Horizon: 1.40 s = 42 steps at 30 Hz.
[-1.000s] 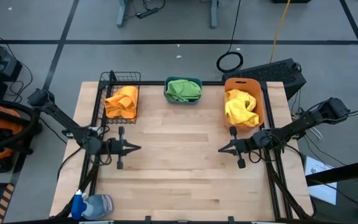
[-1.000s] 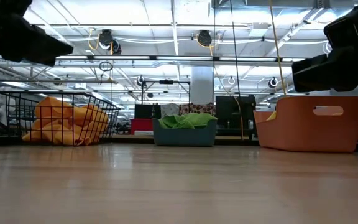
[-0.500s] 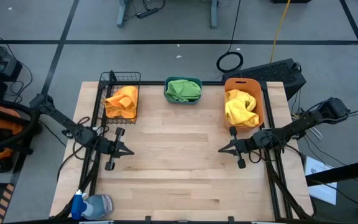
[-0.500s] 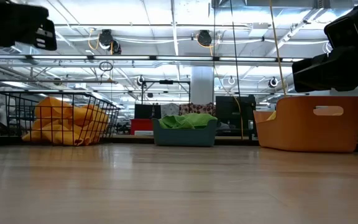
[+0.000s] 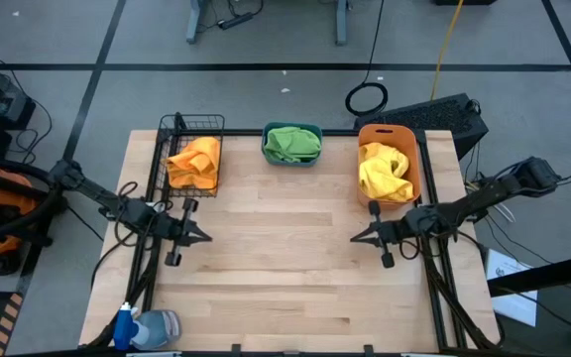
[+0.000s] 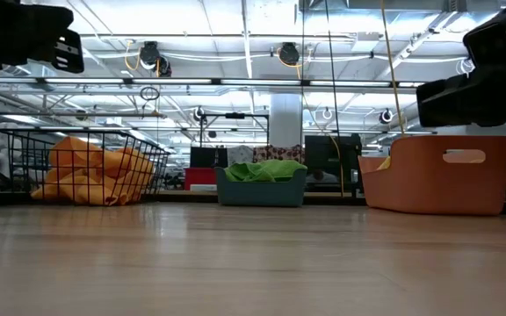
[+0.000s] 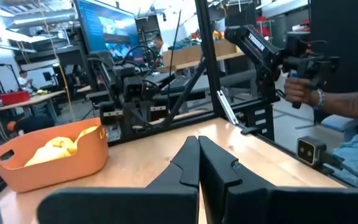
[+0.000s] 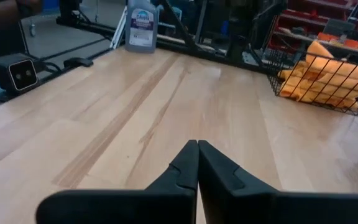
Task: Sort microfiber towel by color & place in baskets
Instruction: Return to Home Position
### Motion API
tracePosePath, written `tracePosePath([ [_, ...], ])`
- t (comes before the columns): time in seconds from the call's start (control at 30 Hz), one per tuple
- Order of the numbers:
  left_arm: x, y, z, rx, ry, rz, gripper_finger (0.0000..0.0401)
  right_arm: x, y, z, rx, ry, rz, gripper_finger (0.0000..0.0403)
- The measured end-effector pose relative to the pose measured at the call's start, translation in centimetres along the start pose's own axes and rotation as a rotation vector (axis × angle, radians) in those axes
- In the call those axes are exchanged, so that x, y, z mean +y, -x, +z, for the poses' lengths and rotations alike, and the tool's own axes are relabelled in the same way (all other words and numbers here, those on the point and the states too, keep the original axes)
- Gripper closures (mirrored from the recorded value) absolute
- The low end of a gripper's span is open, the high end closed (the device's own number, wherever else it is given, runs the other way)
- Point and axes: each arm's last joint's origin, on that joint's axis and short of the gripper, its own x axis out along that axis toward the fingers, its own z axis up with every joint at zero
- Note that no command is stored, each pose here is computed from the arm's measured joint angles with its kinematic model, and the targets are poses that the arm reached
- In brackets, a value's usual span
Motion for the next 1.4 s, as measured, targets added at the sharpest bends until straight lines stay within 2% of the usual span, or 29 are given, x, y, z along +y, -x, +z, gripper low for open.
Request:
tracePosePath([
  [0.2, 0.1, 0.7, 0.0, 0.003, -0.004, 0.010, 0.0401, -0.1, 1.0, 0.6, -0.043, 0.030, 0.046, 0.0403],
  [0.47, 0.4, 1.8, -0.4, 0.038, 0.024, 0.072, 0.0401, -0.3, 2.7, 1.2, -0.093, 0.043, 0.041, 0.0403],
  [0.83, 1.0, 1.8, -0.6, 0.049, 0.019, 0.138, 0.0401, -0.5, 4.9, 1.2, -0.161, 0.052, 0.084, 0.0403],
  [0.97, 1.4, 1.7, -0.6, 0.051, 0.014, 0.167, 0.0401, -0.5, 5.5, 1.7, -0.233, 0.068, 0.092, 0.0403],
  [1.17, 1.8, 1.7, -0.8, 0.050, 0.033, 0.134, 0.0401, -0.5, 5.5, 1.6, -0.222, 0.086, 0.093, 0.0403],
  [1.4, 2.1, 1.8, -1.3, 0.091, 0.056, 0.112, 0.0401, -0.5, 5.5, 1.6, -0.219, 0.036, 0.098, 0.0403],
])
